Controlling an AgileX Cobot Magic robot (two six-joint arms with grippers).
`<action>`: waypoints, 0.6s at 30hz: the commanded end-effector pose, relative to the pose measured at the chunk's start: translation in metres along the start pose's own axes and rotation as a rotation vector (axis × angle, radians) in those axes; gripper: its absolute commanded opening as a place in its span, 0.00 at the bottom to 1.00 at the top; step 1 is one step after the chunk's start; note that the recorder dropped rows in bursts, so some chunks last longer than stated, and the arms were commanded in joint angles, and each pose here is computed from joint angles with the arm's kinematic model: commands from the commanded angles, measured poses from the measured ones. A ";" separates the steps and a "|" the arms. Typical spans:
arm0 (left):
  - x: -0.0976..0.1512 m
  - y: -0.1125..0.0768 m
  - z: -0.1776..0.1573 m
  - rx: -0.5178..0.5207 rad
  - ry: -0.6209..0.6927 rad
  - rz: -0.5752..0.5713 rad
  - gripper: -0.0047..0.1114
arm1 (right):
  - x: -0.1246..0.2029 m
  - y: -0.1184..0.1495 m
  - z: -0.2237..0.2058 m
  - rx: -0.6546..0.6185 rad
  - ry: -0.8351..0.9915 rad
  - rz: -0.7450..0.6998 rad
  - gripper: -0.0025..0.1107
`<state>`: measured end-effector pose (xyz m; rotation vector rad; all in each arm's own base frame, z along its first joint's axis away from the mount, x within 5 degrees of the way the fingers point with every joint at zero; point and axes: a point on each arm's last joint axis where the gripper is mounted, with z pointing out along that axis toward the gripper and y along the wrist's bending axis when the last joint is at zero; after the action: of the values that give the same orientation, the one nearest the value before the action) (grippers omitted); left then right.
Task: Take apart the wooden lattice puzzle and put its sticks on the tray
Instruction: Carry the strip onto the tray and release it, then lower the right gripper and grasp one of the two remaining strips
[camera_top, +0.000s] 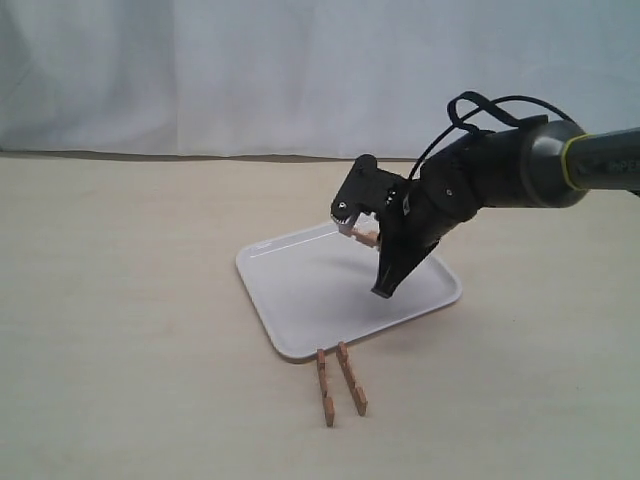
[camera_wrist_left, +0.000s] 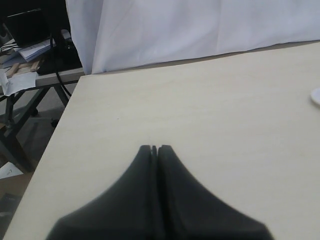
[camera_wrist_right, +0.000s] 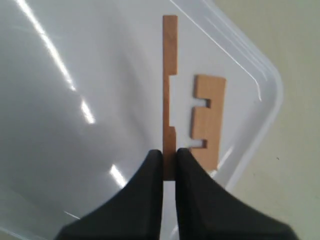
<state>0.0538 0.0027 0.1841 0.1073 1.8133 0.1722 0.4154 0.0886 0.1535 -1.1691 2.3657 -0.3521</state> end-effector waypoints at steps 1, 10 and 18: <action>0.000 0.000 0.000 0.005 -0.008 -0.002 0.04 | -0.001 -0.010 -0.001 0.094 0.053 0.030 0.06; 0.000 0.000 0.000 0.005 -0.008 -0.002 0.04 | -0.014 0.015 0.018 0.287 0.162 -0.100 0.06; 0.000 0.000 0.000 0.005 -0.008 -0.002 0.04 | -0.013 0.020 0.022 0.279 0.175 -0.033 0.16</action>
<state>0.0538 0.0027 0.1841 0.1073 1.8133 0.1722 0.4206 0.1096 0.1294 -1.1350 2.3220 -0.8239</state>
